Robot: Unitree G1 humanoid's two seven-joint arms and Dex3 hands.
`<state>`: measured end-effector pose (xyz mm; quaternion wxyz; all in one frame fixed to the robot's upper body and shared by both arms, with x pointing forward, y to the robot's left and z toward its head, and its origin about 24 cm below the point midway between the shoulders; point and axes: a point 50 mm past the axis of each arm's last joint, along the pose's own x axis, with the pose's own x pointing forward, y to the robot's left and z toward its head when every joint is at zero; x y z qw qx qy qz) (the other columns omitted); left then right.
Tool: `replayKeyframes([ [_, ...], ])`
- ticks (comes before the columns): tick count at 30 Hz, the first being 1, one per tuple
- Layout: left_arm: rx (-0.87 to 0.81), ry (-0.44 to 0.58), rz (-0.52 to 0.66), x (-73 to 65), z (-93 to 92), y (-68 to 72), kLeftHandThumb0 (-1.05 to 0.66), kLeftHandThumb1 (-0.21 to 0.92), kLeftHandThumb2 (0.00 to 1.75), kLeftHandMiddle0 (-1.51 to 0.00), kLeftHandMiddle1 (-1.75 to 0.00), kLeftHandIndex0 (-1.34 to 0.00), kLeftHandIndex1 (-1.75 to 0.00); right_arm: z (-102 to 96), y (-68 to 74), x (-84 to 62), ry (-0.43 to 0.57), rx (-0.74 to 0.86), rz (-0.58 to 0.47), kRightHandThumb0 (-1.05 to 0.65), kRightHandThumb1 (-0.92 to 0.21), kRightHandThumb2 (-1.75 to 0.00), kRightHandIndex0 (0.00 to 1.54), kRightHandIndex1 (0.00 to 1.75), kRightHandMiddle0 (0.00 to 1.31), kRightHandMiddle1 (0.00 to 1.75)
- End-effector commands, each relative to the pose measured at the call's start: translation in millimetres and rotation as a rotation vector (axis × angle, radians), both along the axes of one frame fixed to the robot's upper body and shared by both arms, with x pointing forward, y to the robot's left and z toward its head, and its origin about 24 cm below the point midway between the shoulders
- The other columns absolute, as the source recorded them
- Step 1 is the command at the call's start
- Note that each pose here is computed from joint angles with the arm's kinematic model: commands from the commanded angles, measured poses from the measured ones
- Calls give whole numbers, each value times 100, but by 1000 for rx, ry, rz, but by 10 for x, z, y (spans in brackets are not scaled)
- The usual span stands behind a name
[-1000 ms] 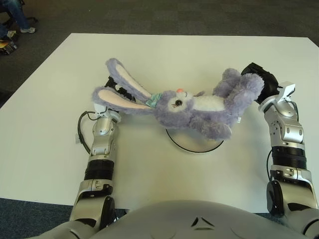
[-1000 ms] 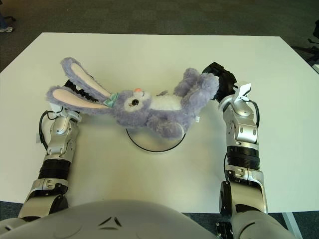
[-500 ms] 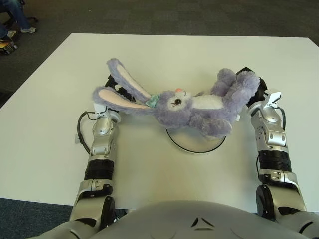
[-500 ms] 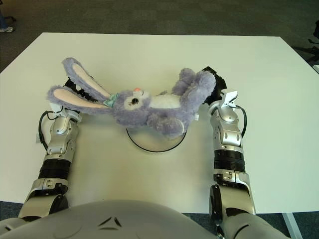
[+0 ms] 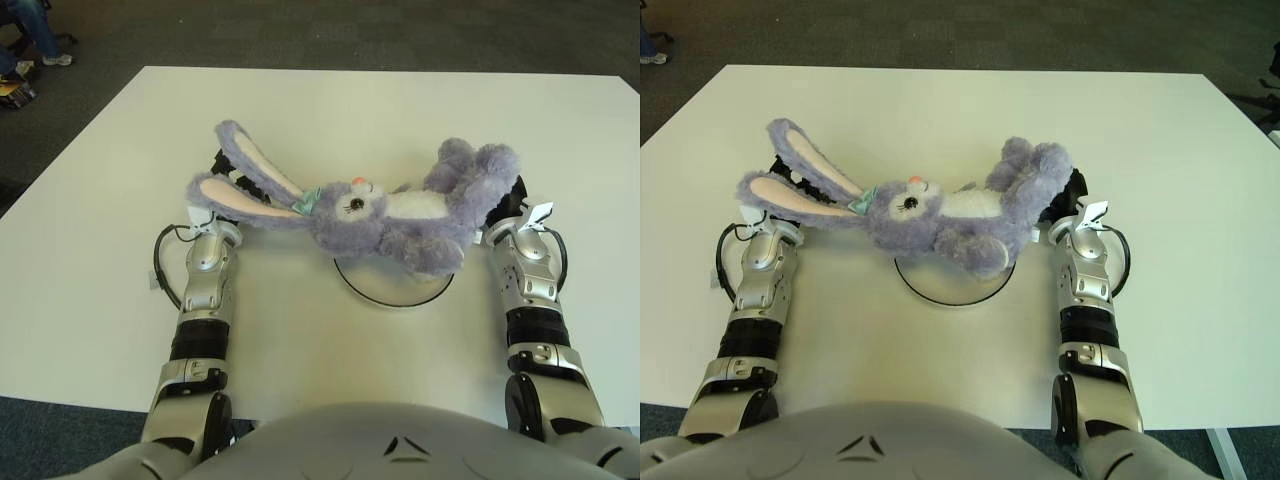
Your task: Put the doll into the plate.
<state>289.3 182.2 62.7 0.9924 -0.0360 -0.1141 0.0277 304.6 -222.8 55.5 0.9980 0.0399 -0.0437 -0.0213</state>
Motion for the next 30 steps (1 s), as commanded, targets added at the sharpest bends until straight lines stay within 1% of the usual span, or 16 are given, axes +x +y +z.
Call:
replayKeyframes([
  [1, -33, 77, 22, -65, -175, 13, -41, 57, 100, -102, -175, -42, -175, -1, 9, 30, -20, 39, -3, -1, 0, -167, 82, 175, 65, 173],
  [7, -42, 86, 29, -63, -175, 13, -41, 56, 101, -104, -175, -42, -175, -54, 23, 17, -11, 59, -3, -1, 5, -173, 85, 175, 71, 171],
  [12, -49, 90, 32, -62, -175, 15, -41, 55, 102, -105, -175, -43, -175, -105, 36, 10, 11, 74, -5, -1, 6, -174, 85, 174, 71, 174],
  [16, -54, 92, 33, -64, -173, 16, -41, 54, 103, -105, -175, -43, -175, -162, 43, 5, 40, 89, -12, -1, 8, -175, 89, 169, 72, 174],
  [22, -62, 92, 31, -70, -168, 13, -41, 54, 103, -105, -175, -44, -175, -251, 39, -28, 83, 107, -30, -1, 7, -175, 89, 171, 70, 175],
  [30, -76, 96, 31, -87, -166, 6, -41, 54, 103, -106, -175, -44, -175, -298, 43, -70, 113, 120, -50, -1, 6, -175, 88, 174, 69, 175],
])
